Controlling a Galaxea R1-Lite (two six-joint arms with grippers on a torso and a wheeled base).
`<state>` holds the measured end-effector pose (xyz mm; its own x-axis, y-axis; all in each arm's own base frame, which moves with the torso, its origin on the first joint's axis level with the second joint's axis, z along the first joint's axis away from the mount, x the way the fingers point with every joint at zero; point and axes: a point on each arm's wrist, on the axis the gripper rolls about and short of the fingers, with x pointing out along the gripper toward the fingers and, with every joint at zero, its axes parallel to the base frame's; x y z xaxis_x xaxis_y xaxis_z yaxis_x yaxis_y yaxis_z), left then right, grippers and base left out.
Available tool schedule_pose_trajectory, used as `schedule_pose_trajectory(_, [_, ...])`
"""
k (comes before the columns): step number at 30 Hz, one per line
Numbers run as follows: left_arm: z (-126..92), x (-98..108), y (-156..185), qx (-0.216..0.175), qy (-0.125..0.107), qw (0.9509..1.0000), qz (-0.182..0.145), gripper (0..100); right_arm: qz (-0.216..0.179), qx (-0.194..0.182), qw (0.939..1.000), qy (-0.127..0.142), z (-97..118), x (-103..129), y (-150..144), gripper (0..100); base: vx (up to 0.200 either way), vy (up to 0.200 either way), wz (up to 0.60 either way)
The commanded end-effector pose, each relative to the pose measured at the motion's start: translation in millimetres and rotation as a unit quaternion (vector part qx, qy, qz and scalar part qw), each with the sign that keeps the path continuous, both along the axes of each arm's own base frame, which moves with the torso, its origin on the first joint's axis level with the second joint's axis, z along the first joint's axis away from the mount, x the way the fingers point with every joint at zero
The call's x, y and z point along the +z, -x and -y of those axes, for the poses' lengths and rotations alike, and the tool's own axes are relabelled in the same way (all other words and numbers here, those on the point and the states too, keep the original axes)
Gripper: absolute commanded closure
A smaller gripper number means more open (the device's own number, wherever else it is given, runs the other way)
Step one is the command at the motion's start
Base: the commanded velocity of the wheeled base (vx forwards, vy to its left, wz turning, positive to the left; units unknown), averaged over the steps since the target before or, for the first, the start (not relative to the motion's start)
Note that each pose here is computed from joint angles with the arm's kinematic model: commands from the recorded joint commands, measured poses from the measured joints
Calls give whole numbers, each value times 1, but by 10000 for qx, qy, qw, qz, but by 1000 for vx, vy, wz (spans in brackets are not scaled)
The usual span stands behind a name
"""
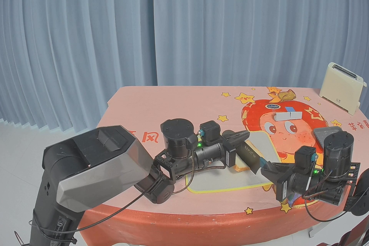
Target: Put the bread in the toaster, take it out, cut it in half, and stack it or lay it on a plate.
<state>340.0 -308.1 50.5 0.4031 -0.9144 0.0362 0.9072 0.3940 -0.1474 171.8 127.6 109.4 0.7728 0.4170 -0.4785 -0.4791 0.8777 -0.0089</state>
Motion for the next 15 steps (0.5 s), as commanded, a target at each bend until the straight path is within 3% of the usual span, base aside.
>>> schedule_pose_trajectory(1, [0, -8, -1, 16, -59, 10000, -73, 100, 71, 6, 10000, -55, -1, 3, -2, 100, 0, 0, 0])
schedule_pose_trajectory(15, [-4, -12, -3, 63, -102, 9999, -112, 100, 65, -14, 10000, -37, -1, 2, -1, 100, 0, 0, 0])
